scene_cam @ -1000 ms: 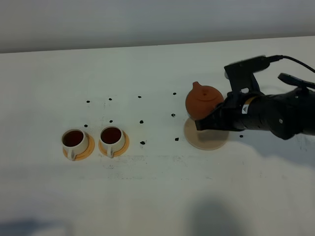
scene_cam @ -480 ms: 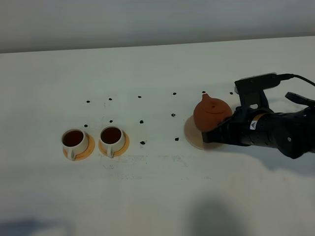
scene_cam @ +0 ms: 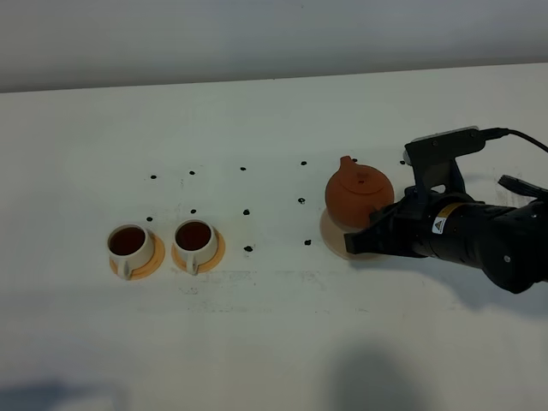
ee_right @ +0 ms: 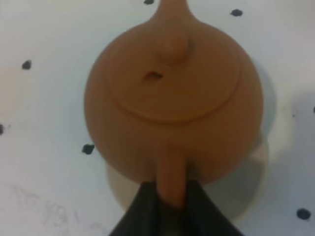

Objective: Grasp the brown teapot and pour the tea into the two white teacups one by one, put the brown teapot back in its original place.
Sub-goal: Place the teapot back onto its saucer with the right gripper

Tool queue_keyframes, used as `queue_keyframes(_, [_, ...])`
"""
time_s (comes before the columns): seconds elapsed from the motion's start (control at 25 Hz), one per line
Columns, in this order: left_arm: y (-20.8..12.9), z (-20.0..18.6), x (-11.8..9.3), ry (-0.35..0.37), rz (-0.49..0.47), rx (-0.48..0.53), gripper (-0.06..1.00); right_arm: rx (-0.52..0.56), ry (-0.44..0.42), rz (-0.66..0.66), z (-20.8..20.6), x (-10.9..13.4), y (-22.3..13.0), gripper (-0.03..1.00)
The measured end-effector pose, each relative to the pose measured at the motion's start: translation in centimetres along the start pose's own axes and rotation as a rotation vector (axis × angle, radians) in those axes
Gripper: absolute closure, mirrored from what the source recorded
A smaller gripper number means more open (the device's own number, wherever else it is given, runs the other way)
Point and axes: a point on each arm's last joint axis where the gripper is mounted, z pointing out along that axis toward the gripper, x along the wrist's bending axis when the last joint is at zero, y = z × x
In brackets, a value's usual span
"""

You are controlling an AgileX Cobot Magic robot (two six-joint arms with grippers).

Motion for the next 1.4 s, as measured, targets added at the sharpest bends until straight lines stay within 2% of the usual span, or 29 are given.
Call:
queue_keyframes(0.36, [0.0,0.0,0.0,0.000,0.000,0.000,0.62,0.008,-0.007,0.006,-0.1,-0.3,-1.5,0.86])
queue_keyframes(0.68, [0.0,0.0,0.0,0.000,0.000,0.000,0.62,-0.017,0.003,0.001,-0.1,0.1,-1.3,0.86])
queue_keyframes(0.96, [0.0,0.0,0.0,0.000,0.000,0.000,0.62,0.014,-0.003,-0.006,0.8,0.1,-2.3,0.86])
queue_keyframes(1.4, [0.0,0.0,0.0,0.000,0.000,0.000,0.62,0.006,-0.004,-0.006,1.1,0.1,-2.4,0.86])
